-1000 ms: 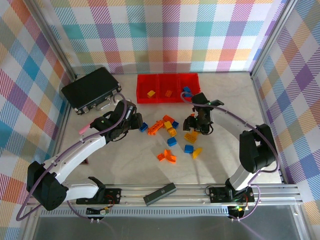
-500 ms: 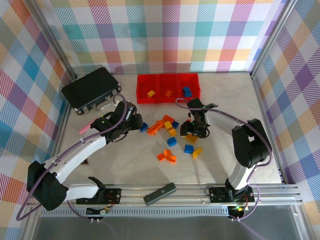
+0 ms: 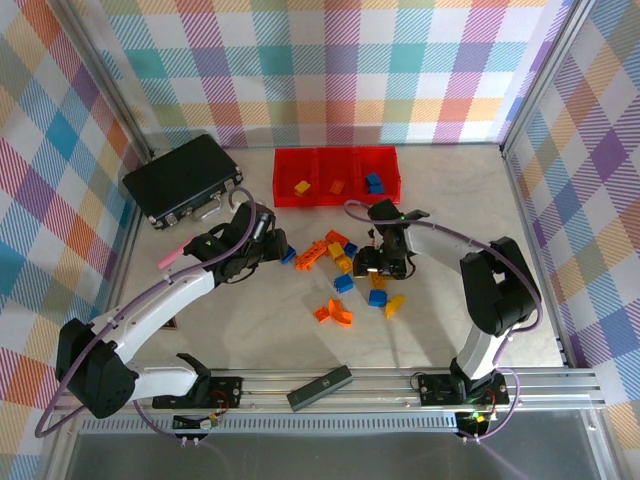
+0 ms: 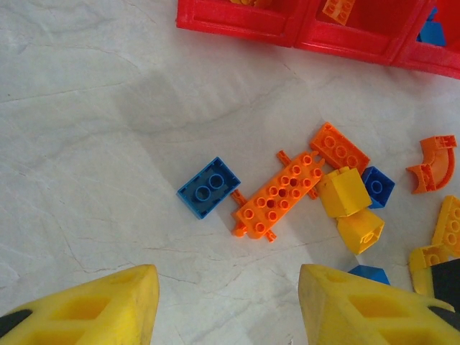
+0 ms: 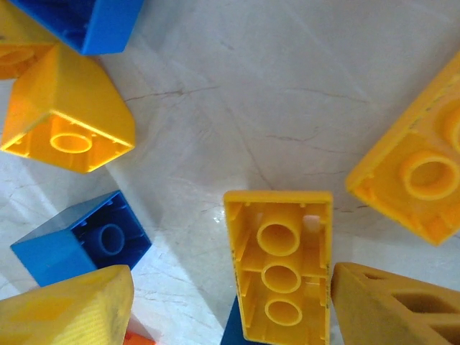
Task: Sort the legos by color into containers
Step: Rotate the lego at the center of the table, then pick up the lego from the center of the table.
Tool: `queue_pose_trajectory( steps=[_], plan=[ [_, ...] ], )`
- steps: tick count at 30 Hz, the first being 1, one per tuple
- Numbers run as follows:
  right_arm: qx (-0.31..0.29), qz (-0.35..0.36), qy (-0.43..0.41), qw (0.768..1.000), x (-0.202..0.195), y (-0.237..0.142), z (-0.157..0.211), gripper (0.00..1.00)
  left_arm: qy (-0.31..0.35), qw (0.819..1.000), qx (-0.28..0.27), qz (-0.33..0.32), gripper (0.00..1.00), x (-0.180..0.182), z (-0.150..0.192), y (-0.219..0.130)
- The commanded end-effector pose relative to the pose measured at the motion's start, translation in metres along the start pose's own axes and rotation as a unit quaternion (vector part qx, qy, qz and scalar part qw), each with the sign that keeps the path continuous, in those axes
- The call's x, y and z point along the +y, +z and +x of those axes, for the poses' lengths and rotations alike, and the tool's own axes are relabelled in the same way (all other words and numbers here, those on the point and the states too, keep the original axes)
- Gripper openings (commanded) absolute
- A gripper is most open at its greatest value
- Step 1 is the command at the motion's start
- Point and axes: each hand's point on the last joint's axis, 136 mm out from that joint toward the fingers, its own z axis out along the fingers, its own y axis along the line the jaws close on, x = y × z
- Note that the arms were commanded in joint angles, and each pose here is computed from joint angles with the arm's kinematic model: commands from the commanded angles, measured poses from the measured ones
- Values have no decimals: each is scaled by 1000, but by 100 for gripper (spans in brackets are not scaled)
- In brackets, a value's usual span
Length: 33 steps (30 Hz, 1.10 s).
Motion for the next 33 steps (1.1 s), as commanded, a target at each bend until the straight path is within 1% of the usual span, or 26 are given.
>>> queue_pose_trajectory(
  steps=[1, 5, 8, 11, 16, 20, 26, 33],
  plan=[
    [7, -11, -8, 1000, 12, 0, 0, 73, -8, 1000, 2, 3, 54, 0, 1, 2],
    [-4, 14, -7, 1000, 10, -17, 1, 73, -8, 1000, 1, 3, 54, 1, 0, 1],
    [-24, 4, -23, 999, 24, -29, 2, 73, -7, 1000, 1, 0, 54, 2, 1, 1],
    [-39, 7, -34, 999, 37, -32, 0, 73, -7, 1000, -1, -5, 54, 4, 0, 1],
    [-40, 9, -50, 998, 60, -18, 0, 73, -7, 1000, -13, -11, 54, 9, -2, -8],
    [-34, 21, -61, 997, 69, -4, -1, 74, -9, 999, -28, -15, 55, 15, -6, -18],
    [-20, 44, -71, 996, 69, 17, -1, 77, -11, 999, -43, -16, 56, 19, -9, -27],
    [-3, 53, -78, 996, 68, 36, 4, 75, -11, 999, -45, -19, 56, 22, -9, -29]
  ],
)
